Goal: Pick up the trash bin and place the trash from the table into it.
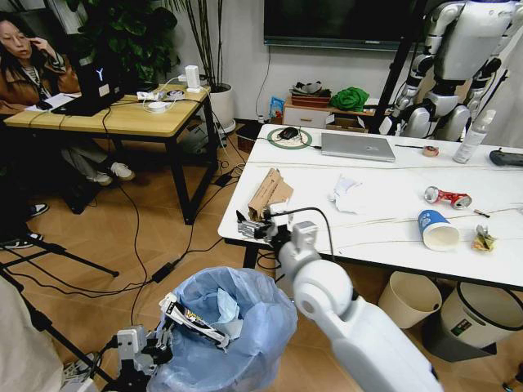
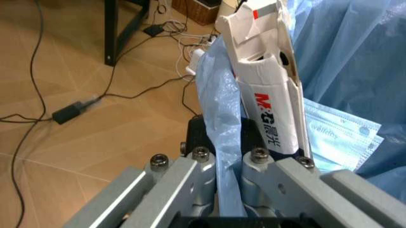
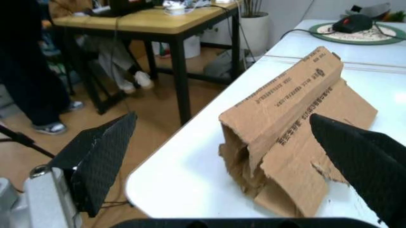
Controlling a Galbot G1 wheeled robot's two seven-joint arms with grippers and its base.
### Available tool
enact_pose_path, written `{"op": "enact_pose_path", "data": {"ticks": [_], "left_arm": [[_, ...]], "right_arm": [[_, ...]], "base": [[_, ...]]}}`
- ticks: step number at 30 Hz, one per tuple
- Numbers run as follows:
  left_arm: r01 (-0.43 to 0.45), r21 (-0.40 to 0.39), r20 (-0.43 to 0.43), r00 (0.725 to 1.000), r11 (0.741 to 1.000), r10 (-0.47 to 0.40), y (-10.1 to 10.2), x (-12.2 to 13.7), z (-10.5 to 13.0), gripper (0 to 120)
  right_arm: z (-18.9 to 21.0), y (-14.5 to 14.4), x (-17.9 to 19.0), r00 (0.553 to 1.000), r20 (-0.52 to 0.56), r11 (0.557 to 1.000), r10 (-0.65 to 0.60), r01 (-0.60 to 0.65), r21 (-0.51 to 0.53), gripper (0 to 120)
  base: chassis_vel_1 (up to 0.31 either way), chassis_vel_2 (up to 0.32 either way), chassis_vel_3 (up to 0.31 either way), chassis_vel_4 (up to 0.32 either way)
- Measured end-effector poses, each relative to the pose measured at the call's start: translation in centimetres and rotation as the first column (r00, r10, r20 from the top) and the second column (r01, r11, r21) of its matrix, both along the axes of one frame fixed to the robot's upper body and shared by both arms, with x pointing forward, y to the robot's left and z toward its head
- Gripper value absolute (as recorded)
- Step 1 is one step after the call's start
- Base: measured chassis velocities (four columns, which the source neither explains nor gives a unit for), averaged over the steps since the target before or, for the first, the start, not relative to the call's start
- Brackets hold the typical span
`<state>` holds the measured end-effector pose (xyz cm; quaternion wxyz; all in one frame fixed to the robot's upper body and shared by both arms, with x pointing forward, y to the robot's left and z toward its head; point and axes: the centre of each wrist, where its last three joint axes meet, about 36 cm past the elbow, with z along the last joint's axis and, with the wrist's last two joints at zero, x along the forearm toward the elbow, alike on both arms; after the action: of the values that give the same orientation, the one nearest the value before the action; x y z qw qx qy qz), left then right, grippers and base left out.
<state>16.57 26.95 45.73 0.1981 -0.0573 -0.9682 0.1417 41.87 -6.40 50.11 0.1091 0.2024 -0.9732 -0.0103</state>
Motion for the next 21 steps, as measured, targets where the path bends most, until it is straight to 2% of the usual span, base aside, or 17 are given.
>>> {"op": "enact_pose_path", "data": {"ticks": [7,14,21], "left_arm": [[-0.007,0.008,0.012,1.0,1.0,0.007,0.2,-0.1,0.7,0],[-0.009,0.007,0.016,1.0,1.0,0.009,0.2,0.0,0.8,0],[-0.009,0.003,0.016,1.0,1.0,0.009,0.1,0.1,0.6,0]], "right_arm": [[0.0,1.9,3.2,0.998,0.051,0.996,-0.031,0.036,-0.086,100],[-1.1,3.7,4.0,0.997,0.068,0.989,-0.044,0.054,-0.141,100],[-2.5,4.1,5.0,0.994,0.079,0.975,-0.081,0.095,-0.202,100]], "base": [[0.0,0.0,0.0,0.0],[0.0,0.0,0.0,0.0],[0.0,0.0,0.0,0.0]]}}
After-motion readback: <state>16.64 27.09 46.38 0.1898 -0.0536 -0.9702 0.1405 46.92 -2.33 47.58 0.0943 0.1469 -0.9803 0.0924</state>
